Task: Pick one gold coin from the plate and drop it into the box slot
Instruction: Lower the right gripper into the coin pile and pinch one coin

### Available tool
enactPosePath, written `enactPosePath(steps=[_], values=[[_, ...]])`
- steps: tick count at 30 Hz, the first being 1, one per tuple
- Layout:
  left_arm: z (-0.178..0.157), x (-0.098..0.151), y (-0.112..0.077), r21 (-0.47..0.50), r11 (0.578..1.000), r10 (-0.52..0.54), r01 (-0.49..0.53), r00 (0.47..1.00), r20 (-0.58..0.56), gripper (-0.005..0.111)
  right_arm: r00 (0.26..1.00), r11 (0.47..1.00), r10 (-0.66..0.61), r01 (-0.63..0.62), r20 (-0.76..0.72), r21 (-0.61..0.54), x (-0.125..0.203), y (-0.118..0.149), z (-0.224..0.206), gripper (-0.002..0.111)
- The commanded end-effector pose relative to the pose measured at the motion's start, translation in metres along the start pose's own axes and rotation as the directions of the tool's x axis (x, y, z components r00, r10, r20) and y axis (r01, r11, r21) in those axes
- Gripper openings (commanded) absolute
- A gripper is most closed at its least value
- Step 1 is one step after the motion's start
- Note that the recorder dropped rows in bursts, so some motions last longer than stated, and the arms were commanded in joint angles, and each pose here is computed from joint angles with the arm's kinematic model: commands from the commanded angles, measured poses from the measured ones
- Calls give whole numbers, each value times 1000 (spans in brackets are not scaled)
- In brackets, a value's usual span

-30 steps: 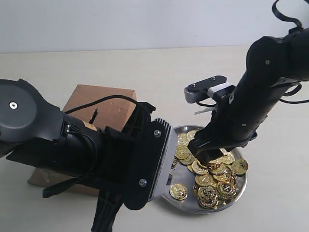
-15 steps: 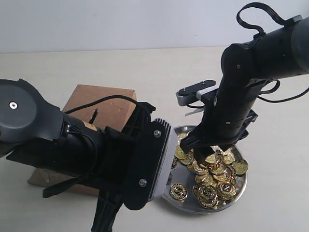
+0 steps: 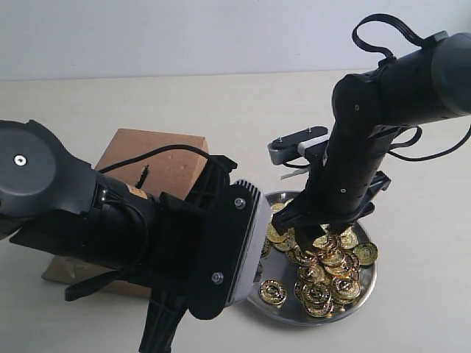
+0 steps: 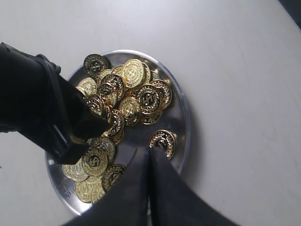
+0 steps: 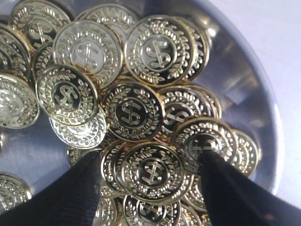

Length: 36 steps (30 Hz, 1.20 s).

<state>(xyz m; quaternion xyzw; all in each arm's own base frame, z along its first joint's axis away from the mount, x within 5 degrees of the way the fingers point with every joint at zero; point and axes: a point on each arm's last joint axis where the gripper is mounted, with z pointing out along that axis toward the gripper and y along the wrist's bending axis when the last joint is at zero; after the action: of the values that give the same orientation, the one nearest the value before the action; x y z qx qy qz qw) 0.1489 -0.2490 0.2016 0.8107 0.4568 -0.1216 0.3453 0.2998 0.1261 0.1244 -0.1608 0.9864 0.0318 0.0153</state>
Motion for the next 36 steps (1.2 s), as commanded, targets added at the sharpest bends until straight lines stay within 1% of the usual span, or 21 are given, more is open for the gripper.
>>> enactPosePath(steps=[1, 5, 13, 16, 27, 36], values=[[-2, -3, 0, 1, 1000, -6, 6, 1000, 10, 0, 1000, 1000, 0, 0, 13, -1, -3, 1, 1, 58], [-2, -3, 0, 1, 1000, -6, 6, 1000, 10, 0, 1000, 1000, 3, -2, 13, -4, -3, 1, 1, 55], [-2, -3, 0, 1, 1000, -6, 6, 1000, 10, 0, 1000, 1000, 16, -16, 11, -4, -2, 1, 1, 55], [-2, -3, 0, 1, 1000, -6, 6, 1000, 10, 0, 1000, 999, 17, -18, 7, 33, -2, -3, 1, 51], [-2, -3, 0, 1, 1000, -4, 4, 1000, 10, 0, 1000, 998, 15, -15, -1, 59, -1, -5, 1, 51], [-2, -3, 0, 1, 1000, -4, 4, 1000, 10, 0, 1000, 998, 19, -19, -2, 56, -1, -5, 1, 46]])
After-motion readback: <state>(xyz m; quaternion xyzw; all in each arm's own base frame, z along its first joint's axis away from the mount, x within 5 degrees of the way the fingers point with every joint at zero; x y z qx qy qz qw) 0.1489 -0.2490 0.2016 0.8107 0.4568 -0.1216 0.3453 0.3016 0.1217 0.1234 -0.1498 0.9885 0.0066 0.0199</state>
